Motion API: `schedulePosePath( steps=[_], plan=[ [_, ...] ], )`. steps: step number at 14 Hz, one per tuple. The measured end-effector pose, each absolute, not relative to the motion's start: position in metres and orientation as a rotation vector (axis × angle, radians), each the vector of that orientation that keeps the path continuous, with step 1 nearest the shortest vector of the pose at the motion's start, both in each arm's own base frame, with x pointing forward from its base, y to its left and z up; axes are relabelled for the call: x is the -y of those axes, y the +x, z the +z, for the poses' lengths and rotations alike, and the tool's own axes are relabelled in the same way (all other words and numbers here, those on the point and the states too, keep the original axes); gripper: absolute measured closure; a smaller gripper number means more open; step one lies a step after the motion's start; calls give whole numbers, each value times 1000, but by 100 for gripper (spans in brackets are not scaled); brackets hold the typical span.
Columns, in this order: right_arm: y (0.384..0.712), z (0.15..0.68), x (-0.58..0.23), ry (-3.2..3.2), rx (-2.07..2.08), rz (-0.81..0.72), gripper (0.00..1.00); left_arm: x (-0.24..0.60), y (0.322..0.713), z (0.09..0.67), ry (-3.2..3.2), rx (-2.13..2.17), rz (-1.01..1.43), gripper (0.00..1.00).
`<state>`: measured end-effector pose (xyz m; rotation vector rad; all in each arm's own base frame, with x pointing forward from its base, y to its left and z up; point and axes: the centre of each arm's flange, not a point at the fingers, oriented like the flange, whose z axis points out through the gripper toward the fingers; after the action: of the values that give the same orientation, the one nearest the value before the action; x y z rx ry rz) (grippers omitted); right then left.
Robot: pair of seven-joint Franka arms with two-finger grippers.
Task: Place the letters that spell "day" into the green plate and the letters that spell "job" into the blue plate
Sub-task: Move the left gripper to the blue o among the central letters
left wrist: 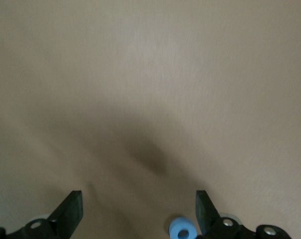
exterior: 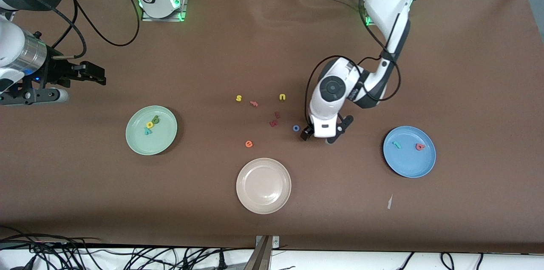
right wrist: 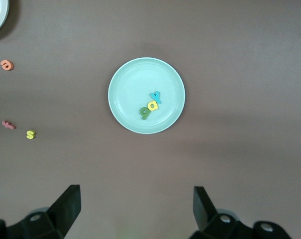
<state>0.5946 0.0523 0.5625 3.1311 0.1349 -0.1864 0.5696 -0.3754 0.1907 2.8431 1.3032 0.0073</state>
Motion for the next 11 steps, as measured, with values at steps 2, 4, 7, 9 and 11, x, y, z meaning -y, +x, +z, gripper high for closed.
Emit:
schedulePosePath(
  steps=[2,4,7,9,11],
  plan=[
    [595,562,-52,3131,-135,-187,0,392,570,185,2832,-1327,40,0],
    [595,562,-52,3131,-135,-189,0,402,574,183,2816,-1337,50,0],
    [594,560,-52,3130,-135,-195,0,415,573,178,2816,-1333,50,0],
    [594,560,-52,3130,-135,-195,0,419,570,172,2818,-1338,46,4],
    [594,560,-52,3130,-135,-195,0,421,570,170,2821,-1337,44,10]
  ],
)
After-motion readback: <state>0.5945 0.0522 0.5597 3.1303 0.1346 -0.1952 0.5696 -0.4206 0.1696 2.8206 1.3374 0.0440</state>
